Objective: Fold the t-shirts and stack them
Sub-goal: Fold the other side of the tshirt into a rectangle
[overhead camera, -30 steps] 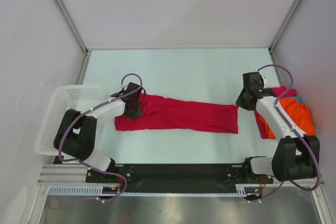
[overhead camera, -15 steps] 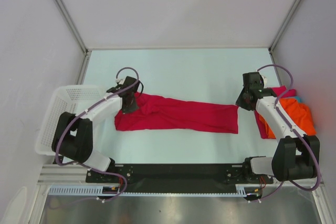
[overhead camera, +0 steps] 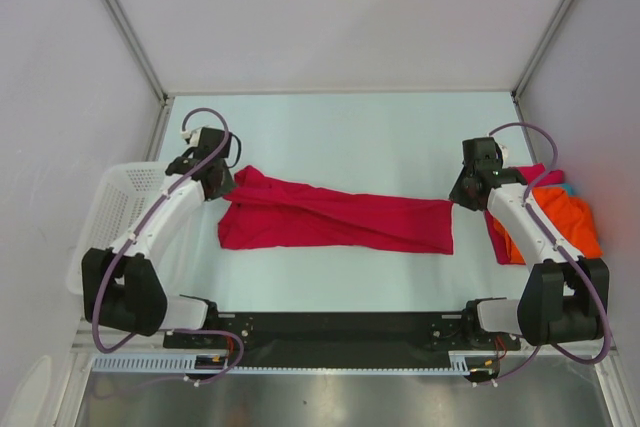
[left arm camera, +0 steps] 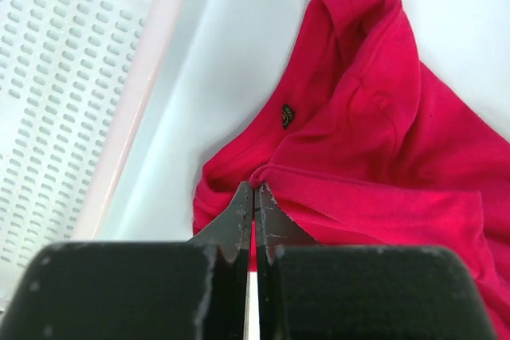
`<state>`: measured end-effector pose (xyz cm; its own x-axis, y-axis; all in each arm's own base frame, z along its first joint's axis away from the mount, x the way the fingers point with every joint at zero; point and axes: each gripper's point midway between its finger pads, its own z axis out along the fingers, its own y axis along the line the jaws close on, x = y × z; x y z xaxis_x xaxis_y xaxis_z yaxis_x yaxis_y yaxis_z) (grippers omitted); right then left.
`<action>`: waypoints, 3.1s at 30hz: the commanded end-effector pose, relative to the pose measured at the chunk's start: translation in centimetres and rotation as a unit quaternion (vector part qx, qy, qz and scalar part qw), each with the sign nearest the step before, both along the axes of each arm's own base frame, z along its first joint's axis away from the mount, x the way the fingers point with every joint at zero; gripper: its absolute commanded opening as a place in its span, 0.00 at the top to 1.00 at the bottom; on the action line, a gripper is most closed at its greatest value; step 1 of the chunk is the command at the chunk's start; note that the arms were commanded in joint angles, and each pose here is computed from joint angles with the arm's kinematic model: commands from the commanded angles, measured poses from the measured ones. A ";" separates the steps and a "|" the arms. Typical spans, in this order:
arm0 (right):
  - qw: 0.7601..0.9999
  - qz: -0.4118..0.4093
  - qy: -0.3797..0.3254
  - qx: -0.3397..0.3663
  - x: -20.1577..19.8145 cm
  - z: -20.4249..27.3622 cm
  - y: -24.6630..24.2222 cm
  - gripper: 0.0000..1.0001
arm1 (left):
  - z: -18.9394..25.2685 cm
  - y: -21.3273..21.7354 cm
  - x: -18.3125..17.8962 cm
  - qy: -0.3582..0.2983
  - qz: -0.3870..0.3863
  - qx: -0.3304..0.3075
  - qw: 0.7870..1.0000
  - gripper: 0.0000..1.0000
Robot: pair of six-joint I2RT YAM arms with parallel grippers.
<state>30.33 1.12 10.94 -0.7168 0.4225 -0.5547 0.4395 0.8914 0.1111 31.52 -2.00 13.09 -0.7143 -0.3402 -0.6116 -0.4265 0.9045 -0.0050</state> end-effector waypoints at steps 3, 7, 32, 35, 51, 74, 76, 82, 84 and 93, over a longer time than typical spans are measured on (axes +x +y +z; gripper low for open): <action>1.000 0.002 -0.017 -0.001 0.6 1.1 -0.1 0.75 | 2.4 1.1 -0.5 -0.027 0.001 0.014 1.000 1.00; 1.000 0.002 -0.017 -0.001 0.5 1.1 -0.1 0.75 | 3.1 1.7 -0.9 -0.035 0.009 0.017 0.999 1.00; 1.000 0.010 -0.014 0.004 -0.4 0.8 0.1 0.75 | 0.8 0.8 -6.2 -0.019 -0.003 -0.035 0.999 0.53; 1.000 0.010 -0.016 0.004 -0.4 1.0 0.1 0.74 | 1.1 0.8 -5.8 -0.020 -0.001 -0.034 0.999 0.33; 1.000 0.004 -0.019 0.003 -0.3 1.7 -0.1 0.74 | -0.5 -7.3 5.7 -0.033 -0.129 -0.097 0.986 0.30; 1.000 -0.002 -0.013 -0.004 -0.8 1.4 -0.4 0.74 | -5.7 -14.2 2.0 0.065 -0.241 -0.172 0.953 0.51; 1.000 -0.002 -0.011 -0.003 -0.9 1.3 -0.3 0.75 | -6.3 -13.6 1.4 0.076 -0.232 -0.160 0.957 0.51; 1.000 -0.001 -0.013 0.000 -0.9 1.3 -0.2 0.75 | -6.8 -12.5 1.0 0.087 -0.218 -0.136 0.962 0.51; 1.000 -0.001 -0.013 -0.001 -0.9 1.4 -0.3 0.75 | -6.9 -12.5 1.1 0.086 -0.218 -0.135 0.963 0.51; 1.000 -0.004 -0.013 -0.003 -0.9 1.5 -0.4 0.75 | -7.4 -12.7 1.4 0.093 -0.221 -0.138 0.961 0.55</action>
<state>29.36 1.20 11.36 -0.7253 0.4186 -0.5466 0.4314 0.8950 0.1131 32.32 -14.48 4.82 -0.9252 -0.1163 -0.3613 -0.0343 0.9736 -0.2256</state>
